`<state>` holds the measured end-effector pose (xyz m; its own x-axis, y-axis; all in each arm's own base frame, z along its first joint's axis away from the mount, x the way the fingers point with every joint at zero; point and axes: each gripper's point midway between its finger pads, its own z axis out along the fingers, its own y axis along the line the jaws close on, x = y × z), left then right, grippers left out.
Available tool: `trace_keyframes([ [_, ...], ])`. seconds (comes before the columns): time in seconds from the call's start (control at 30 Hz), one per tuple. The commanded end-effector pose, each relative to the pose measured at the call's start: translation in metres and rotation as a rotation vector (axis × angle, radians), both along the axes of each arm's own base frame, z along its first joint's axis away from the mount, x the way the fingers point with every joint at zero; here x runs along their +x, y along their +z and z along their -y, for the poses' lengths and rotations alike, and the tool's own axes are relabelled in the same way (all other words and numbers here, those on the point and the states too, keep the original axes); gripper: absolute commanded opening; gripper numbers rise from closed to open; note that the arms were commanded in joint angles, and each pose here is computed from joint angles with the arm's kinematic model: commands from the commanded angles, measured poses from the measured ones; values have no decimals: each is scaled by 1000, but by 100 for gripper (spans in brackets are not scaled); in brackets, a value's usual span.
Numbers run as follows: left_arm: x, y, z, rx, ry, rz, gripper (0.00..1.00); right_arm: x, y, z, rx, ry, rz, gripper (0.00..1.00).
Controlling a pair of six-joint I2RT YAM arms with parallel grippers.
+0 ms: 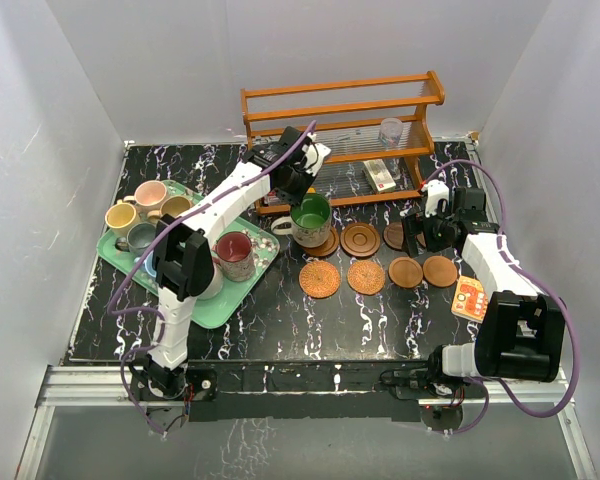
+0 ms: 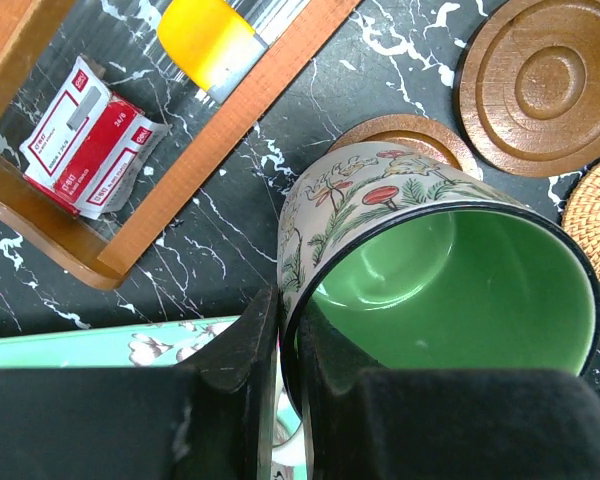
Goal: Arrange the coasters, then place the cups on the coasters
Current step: Place the cup on the coaster.
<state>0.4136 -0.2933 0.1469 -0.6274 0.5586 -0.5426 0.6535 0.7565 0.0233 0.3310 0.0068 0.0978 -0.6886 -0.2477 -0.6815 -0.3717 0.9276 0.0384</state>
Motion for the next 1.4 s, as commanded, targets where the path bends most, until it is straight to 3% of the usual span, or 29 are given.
trace_keyframes([
  [0.0,0,50,19,-135,6,64,0,11,9,4,-10,-8,56,97],
  [0.6,-7,38,35,-177,67,10,0,11,5,7,-17,-15,45,97],
  [1.37,-12,7,37,-118,60,-38,0,10,2,6,-18,-10,39,97],
])
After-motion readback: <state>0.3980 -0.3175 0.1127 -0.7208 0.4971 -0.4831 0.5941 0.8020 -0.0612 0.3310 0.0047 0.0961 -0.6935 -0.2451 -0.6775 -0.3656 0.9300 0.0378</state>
